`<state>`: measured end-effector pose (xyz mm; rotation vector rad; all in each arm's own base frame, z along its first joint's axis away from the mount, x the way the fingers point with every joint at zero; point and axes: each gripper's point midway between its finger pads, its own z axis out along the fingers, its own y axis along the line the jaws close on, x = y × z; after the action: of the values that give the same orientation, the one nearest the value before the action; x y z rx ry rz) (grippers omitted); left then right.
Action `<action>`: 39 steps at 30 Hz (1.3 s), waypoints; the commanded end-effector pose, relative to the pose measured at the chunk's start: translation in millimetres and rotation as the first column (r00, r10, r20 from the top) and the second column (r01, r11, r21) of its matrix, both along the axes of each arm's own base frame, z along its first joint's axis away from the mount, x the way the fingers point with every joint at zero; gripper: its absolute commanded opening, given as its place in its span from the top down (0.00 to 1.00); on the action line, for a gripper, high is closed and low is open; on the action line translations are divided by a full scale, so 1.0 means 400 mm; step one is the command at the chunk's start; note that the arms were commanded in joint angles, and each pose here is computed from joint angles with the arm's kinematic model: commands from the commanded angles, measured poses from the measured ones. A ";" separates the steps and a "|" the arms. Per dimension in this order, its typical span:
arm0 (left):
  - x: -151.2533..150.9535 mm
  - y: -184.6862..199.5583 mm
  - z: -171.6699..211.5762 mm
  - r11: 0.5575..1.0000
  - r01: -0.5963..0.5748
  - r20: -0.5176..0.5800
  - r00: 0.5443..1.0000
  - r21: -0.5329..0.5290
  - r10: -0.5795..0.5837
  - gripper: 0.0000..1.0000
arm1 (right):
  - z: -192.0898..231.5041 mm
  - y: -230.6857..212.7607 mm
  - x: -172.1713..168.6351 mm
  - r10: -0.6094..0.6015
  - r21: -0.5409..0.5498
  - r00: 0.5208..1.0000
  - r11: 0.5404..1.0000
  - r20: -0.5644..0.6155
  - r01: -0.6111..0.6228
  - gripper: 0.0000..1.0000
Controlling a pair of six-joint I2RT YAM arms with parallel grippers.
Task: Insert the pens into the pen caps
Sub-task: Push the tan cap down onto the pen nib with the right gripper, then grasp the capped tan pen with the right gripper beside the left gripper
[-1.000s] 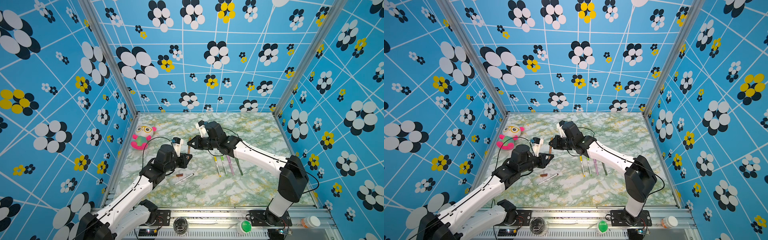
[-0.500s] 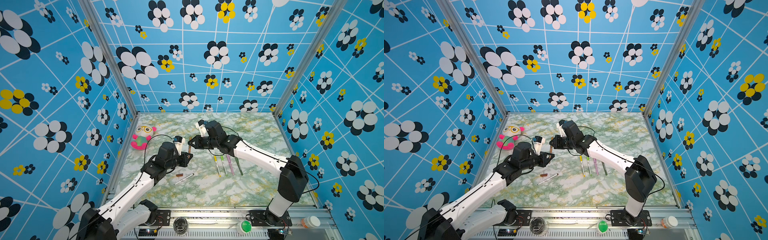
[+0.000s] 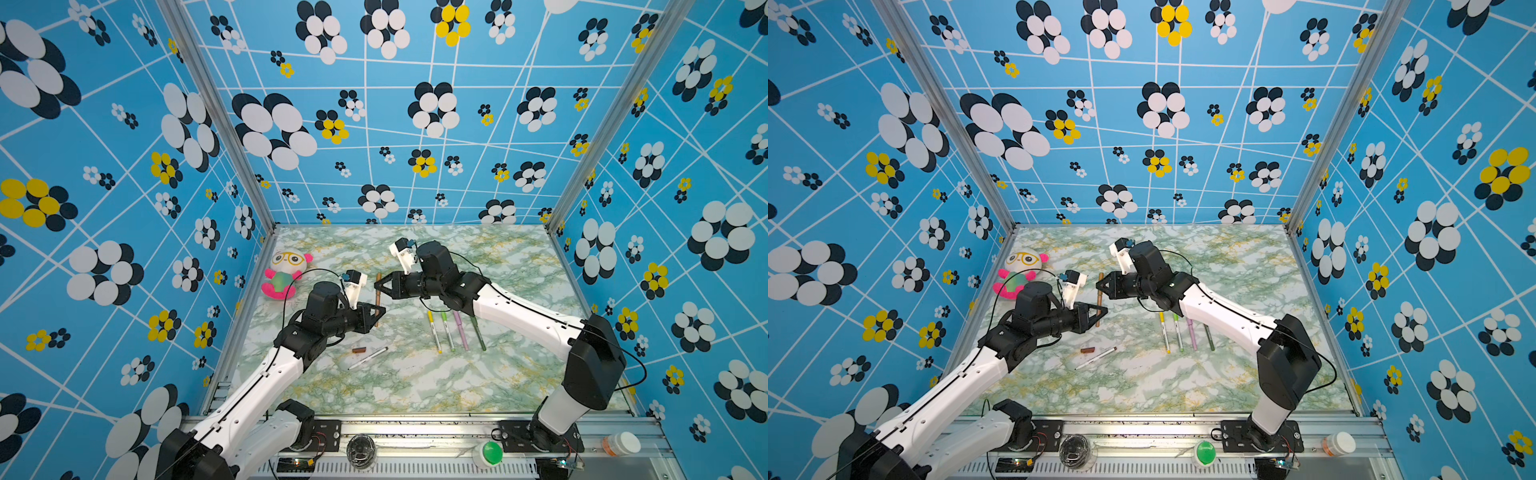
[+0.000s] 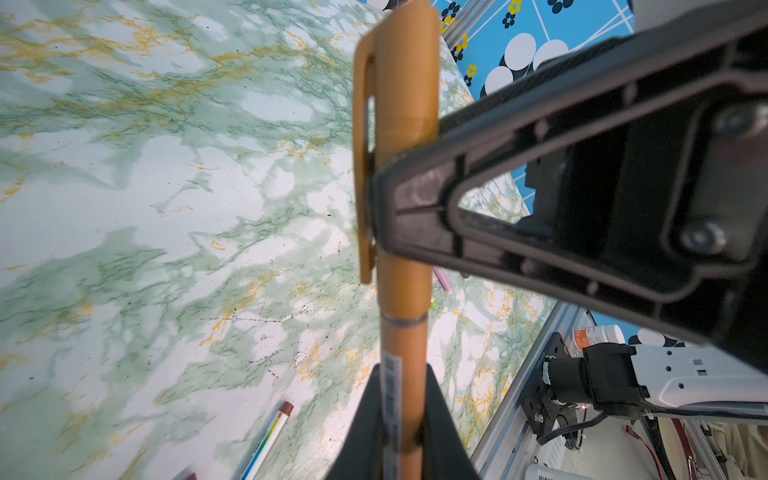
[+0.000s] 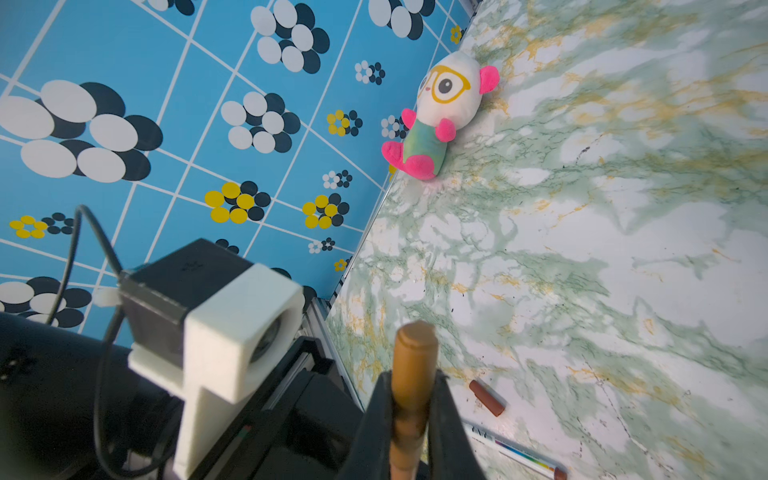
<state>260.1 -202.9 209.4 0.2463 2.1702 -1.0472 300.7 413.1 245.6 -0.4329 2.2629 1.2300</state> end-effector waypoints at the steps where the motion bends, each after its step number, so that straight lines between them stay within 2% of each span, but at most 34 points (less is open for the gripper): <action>1: 0.096 0.057 0.298 0.979 -0.140 0.415 0.890 -0.146 0.189 1.00 | -0.288 -0.105 -0.133 -0.067 -0.388 0.954 0.920 -0.293 -0.054 1.00; 4: 0.100 0.066 0.303 0.975 -0.165 0.421 0.881 -0.149 0.214 1.00 | -0.311 -0.154 -0.106 -0.176 -0.504 0.952 0.863 -0.251 0.026 1.00; 8: 0.102 0.068 0.306 0.974 -0.170 0.425 0.879 -0.148 0.217 1.00 | -0.322 -0.171 -0.096 -0.226 -0.539 0.943 0.840 -0.244 0.062 1.00; 11: 0.104 0.069 0.308 0.973 -0.175 0.427 0.876 -0.148 0.223 1.00 | -0.317 -0.152 -0.109 -0.205 -0.519 0.941 0.854 -0.269 0.038 1.00; 15: 0.115 0.067 0.309 0.973 -0.178 0.435 0.871 -0.149 0.226 1.00 | -0.305 -0.117 -0.133 -0.142 -0.440 0.938 0.898 -0.315 -0.012 1.00; 22: 0.127 0.055 0.295 0.975 -0.166 0.413 0.886 -0.146 0.212 1.00 | -0.240 -0.105 -0.125 -0.101 -0.352 0.954 0.936 -0.281 -0.005 1.00; 32: 0.106 0.025 0.183 0.981 -0.144 0.302 0.937 -0.130 0.177 1.00 | -0.076 -0.141 -0.017 -0.158 -0.194 0.973 0.973 -0.166 0.125 1.00; 39: 0.099 -0.019 0.107 0.982 -0.117 0.218 0.965 -0.147 0.148 1.00 | 0.022 -0.156 0.022 -0.164 -0.161 0.985 0.975 -0.057 0.153 0.81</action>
<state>273.6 -225.3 233.0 0.2945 1.9832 -1.0933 316.4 377.7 273.3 -0.2481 2.2981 1.1513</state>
